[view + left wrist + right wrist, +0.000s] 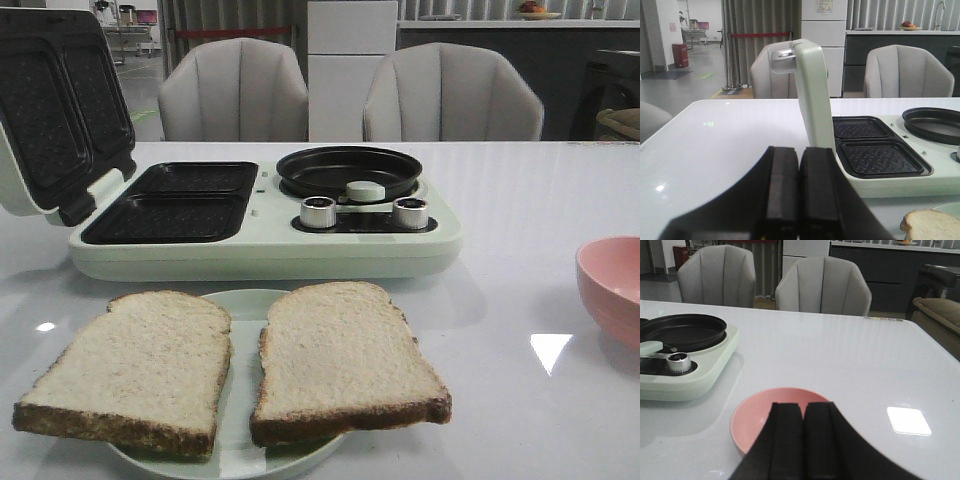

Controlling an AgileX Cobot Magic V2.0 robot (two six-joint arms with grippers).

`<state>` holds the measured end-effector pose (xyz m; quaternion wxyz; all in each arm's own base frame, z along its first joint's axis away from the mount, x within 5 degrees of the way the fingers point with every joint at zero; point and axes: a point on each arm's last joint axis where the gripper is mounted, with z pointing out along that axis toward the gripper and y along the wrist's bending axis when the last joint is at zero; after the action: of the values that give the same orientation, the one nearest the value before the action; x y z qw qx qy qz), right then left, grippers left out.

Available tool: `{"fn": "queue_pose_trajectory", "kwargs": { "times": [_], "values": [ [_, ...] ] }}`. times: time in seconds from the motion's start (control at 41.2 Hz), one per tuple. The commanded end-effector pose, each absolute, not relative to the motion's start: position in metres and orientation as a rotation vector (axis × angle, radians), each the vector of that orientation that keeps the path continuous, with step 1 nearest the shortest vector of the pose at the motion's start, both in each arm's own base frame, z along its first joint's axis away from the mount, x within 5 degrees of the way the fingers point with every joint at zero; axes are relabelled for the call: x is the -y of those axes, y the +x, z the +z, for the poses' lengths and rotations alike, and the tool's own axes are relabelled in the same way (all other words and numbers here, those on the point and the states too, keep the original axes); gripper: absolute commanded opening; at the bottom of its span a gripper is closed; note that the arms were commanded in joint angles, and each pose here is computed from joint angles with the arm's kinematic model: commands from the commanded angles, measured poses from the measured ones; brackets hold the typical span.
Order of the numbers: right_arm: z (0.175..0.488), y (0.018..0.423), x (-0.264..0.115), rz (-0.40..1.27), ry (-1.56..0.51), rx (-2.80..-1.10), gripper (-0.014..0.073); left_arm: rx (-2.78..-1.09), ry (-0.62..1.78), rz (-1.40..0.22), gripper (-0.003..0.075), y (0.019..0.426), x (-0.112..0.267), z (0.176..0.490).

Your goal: Make breakfast with bread and shrimp

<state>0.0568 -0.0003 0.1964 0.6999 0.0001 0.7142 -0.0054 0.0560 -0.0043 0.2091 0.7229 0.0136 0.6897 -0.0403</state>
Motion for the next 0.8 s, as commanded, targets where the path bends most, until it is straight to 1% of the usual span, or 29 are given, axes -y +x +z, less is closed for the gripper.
{"fn": "queue_pose_trajectory", "kwargs": {
  "times": [0.0,0.146,0.243,0.365,0.413,0.535,0.68,0.778],
  "values": [
    [0.211,0.054,0.001,-0.028,0.001,-1.464,0.0007,-1.442,0.019,-0.094,0.0099,0.055,0.004,0.208],
    [0.211,0.054,0.001,-0.028,0.001,-1.464,0.0007,-1.434,0.018,-0.095,0.0099,0.055,0.004,0.209],
    [0.214,0.054,0.001,-0.023,0.008,-1.433,0.0007,-1.43,0.018,-0.095,0.0099,0.055,0.004,0.209],
    [0.224,0.052,0.001,0.004,0.035,-1.386,0.0007,-1.37,-0.004,-0.114,0.0099,0.054,0.003,0.217],
    [0.233,0.05,0.001,0.013,0.042,-1.366,0.0007,-1.343,-0.016,-0.13,0.0099,0.053,0.003,0.222],
    [0.26,0.042,0.001,0.018,0.036,-1.327,0.0007,-1.26,-0.013,-0.133,0.0099,0.046,0.003,0.249],
    [0.298,0.029,0.0,0.022,0.028,-1.273,0.0007,-1.133,0.015,-0.105,0.0099,0.031,0.002,0.295],
    [0.318,0.025,-0.001,0.023,0.026,-1.255,0.0007,-1.134,0.034,-0.082,0.0099,0.023,0.002,0.322]
  ]
}}
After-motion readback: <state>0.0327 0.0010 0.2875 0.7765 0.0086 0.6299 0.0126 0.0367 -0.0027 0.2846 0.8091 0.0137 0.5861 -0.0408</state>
